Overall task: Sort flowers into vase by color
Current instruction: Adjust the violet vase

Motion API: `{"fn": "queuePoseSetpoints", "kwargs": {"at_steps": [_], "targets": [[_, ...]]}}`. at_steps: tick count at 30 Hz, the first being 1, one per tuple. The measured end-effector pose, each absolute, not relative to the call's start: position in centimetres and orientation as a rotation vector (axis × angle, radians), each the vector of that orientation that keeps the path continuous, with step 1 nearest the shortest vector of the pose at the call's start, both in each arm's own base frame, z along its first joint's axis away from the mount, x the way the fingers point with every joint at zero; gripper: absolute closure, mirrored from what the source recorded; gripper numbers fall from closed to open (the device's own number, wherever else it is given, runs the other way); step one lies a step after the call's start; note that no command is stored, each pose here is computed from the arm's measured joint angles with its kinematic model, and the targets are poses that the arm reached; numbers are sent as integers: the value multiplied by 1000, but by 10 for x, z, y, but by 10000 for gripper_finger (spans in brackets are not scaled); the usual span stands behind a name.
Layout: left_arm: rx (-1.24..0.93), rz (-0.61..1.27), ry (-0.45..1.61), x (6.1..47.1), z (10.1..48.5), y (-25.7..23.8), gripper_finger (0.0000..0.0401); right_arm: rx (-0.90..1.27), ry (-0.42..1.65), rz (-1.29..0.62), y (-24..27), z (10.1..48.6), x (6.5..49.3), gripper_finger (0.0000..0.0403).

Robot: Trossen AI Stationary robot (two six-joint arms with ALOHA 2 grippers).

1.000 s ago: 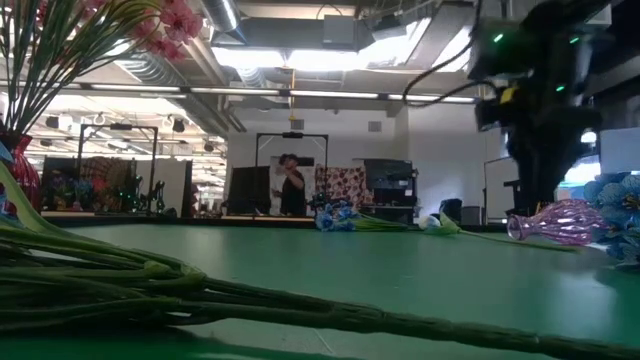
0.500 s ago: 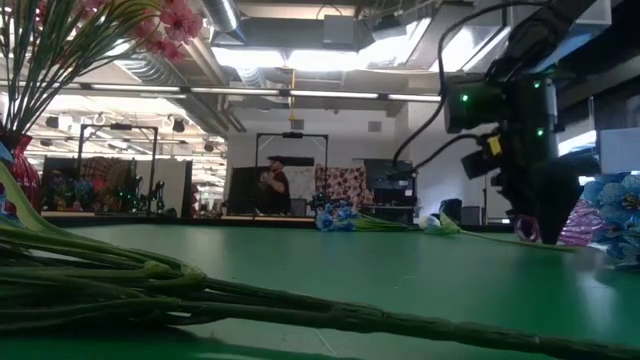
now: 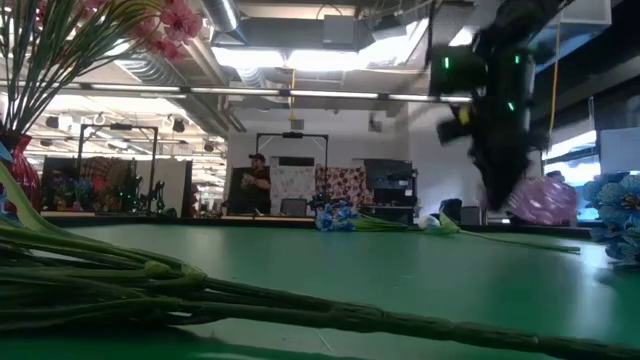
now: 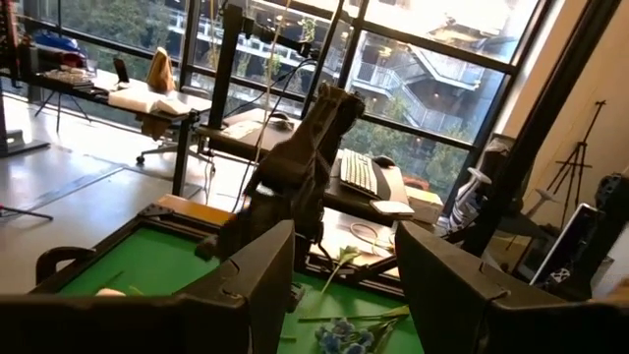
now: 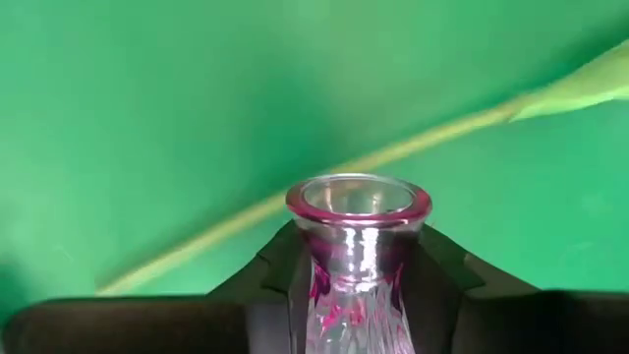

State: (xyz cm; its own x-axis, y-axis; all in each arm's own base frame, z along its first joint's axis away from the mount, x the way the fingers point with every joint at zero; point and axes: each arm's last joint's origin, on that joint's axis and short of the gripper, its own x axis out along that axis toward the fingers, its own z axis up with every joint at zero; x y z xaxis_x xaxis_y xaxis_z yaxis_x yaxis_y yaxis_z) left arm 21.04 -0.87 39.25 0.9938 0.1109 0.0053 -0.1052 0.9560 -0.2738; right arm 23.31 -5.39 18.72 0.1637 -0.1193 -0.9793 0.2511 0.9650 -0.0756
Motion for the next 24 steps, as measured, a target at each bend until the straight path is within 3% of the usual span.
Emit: {"fn": "queuePoseSetpoints", "kwargs": {"at_steps": [5, 9, 16, 24], "targets": [[-277, 108, -21, 210, 393, -9, 227, 213, 982, -470, -54, 234, 222, 292], [-279, 108, -26, 210, 393, -9, 227, 270, 669, -636, -52, 243, 192, 292], [-280, 107, -26, 210, 393, -9, 227, 309, 241, -809, -51, 210, 162, 292], [-281, 107, -24, 210, 393, -9, 227, 228, 82, -956, -51, 165, 145, 292]]}}
